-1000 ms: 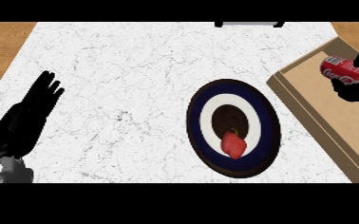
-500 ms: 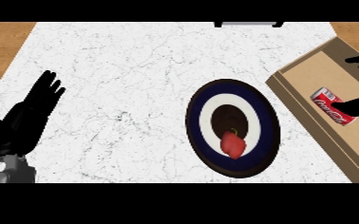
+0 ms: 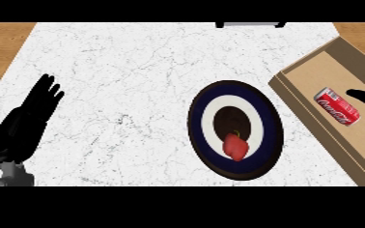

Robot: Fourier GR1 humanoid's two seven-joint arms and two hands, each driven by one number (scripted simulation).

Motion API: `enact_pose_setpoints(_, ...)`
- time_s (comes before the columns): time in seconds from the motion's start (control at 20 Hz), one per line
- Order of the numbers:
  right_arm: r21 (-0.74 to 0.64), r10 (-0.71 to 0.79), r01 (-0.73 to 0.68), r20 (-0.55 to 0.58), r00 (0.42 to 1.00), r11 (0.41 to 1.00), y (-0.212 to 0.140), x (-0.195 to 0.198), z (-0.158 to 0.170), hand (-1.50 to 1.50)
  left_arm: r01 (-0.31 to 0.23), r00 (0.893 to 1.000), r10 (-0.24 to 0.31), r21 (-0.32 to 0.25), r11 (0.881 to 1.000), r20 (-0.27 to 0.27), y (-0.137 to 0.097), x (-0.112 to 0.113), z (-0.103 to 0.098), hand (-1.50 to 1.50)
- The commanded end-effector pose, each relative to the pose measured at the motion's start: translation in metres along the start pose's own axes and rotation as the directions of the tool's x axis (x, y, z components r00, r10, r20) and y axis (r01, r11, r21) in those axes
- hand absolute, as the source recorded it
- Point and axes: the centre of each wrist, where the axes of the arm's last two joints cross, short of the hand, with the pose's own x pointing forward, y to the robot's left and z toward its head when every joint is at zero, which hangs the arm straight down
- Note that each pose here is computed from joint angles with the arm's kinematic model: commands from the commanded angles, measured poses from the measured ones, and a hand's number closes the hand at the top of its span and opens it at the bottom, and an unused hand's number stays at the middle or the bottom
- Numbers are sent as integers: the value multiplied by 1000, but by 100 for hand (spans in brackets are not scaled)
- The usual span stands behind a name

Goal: Pick the can from the plate and place it in the cardboard box

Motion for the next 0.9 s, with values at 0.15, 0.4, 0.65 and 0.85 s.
enact_pose_setpoints(0.15,-121,-223,218,-29,974,969,-59,-27,8,-150,0,1000,0,-10,1000,-3,15,-4,3,0)
enact_pose_setpoints(0.4,-174,-296,285,-39,954,943,-118,-61,13,-150,9,1000,-9,5,1000,2,8,12,-5,0)
enact_pose_setpoints(0.65,-101,-269,267,-14,963,959,-162,-88,23,-150,6,1000,-6,-7,1000,1,2,12,-11,0)
enact_pose_setpoints(0.85,-99,-262,260,-6,965,961,-183,-102,32,-150,-10,1000,10,-3,1000,10,8,7,-7,0)
